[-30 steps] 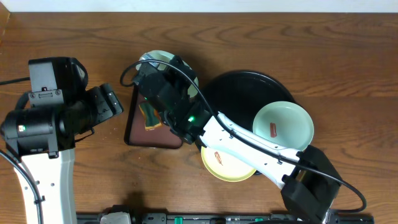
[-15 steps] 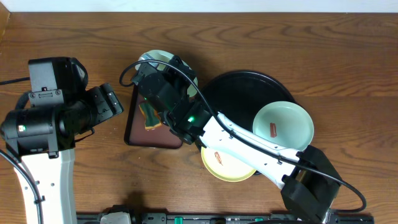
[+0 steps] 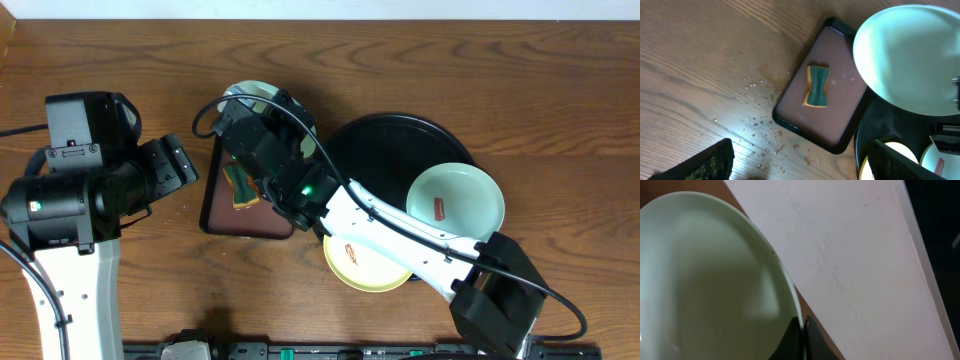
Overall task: Clean dirty plates on tray and stack at the side
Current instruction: 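Lift the cleaned green plate with the right gripper and tilt it, then carry the green plate to the right side of the table, then move right gripper to the other green plate on the black tray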
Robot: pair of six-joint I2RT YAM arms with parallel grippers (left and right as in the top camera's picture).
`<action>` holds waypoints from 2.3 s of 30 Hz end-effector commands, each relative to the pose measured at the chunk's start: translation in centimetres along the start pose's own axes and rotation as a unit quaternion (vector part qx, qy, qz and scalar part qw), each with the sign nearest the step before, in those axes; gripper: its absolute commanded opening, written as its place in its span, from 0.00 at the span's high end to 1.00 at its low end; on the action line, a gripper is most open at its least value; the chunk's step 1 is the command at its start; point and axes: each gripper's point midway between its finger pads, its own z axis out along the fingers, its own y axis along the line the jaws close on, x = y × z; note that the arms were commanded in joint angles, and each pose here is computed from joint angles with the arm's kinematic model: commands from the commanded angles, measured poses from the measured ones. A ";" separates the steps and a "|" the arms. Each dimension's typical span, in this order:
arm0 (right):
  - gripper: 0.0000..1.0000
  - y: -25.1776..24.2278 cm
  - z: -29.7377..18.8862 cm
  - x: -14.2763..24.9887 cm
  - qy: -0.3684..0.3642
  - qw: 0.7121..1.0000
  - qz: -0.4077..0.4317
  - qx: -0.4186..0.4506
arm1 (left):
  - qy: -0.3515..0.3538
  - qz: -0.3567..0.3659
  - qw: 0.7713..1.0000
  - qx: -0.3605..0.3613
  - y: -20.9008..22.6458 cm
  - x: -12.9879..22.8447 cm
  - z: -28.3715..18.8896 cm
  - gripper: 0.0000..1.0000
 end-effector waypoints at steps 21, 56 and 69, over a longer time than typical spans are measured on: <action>0.99 -3.0 0.3 3.3 0.063 0.975 0.206 0.056 | -0.007 0.001 1.000 -0.004 0.2 -0.2 -0.3 0.14; 0.99 -11.2 -12.6 63.4 0.516 0.372 0.767 0.084 | -0.007 0.001 1.000 -0.004 0.2 -0.2 -0.3 0.13; 0.42 -15.9 -10.5 58.1 0.403 0.467 0.786 0.035 | -0.006 0.001 1.000 -0.004 0.2 -0.2 -0.3 0.14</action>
